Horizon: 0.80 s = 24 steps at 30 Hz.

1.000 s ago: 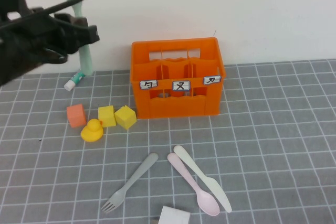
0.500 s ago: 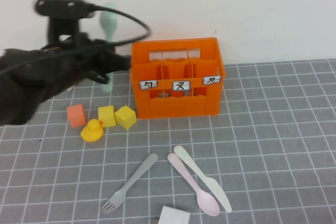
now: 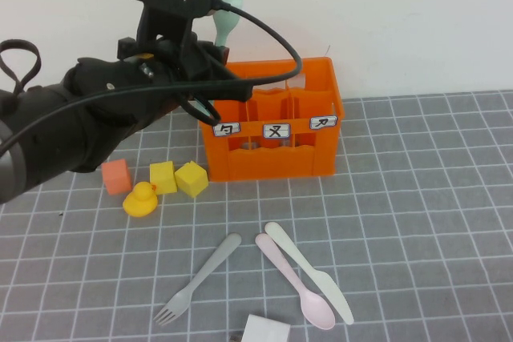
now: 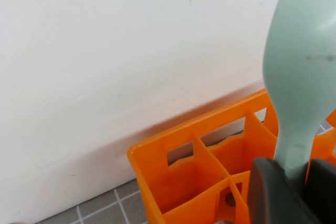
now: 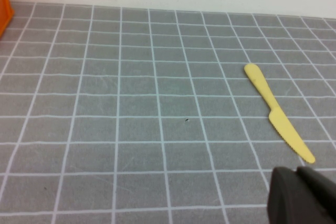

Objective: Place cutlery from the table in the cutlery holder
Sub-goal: Place the spoon on the box

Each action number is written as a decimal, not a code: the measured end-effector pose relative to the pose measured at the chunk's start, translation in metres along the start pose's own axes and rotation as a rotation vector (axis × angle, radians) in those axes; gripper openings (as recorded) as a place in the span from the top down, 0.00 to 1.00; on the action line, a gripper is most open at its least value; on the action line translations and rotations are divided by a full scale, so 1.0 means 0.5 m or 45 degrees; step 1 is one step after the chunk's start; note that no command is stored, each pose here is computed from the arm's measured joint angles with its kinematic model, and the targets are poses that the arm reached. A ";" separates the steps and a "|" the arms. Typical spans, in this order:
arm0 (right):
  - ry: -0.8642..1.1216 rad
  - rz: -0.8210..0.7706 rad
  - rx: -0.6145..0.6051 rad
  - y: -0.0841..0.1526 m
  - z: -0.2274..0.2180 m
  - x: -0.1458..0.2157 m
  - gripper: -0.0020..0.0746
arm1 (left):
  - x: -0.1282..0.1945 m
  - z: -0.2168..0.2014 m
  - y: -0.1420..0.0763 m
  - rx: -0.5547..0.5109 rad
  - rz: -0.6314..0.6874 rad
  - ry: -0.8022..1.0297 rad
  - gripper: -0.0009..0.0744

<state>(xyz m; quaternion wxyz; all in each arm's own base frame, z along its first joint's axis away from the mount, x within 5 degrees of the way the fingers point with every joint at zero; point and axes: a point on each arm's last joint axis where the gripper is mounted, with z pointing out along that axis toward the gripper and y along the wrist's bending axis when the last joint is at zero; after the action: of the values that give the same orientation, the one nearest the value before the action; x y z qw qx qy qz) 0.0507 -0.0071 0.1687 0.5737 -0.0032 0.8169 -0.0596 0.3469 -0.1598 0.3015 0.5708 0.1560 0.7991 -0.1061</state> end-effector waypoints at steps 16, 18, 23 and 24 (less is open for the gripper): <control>0.000 -0.001 0.000 0.000 0.000 0.000 0.98 | 0.004 0.009 0.006 -0.044 0.001 -0.014 0.86; 0.000 -0.001 0.000 0.000 0.000 0.000 0.98 | 0.004 0.009 0.005 -0.041 -0.004 -0.013 0.86; 0.000 -0.001 0.000 0.000 0.000 0.000 0.98 | 0.004 0.009 0.005 -0.041 -0.010 -0.012 0.86; 0.000 -0.001 0.000 0.000 0.000 0.000 0.98 | 0.005 0.009 0.005 -0.039 -0.010 -0.011 0.86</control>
<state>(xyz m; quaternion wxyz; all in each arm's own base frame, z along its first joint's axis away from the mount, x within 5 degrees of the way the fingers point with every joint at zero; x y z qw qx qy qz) 0.0507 -0.0071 0.1687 0.5737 -0.0034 0.8169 -0.0599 0.3510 -0.1586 0.2979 0.5761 0.1437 0.7988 -0.0968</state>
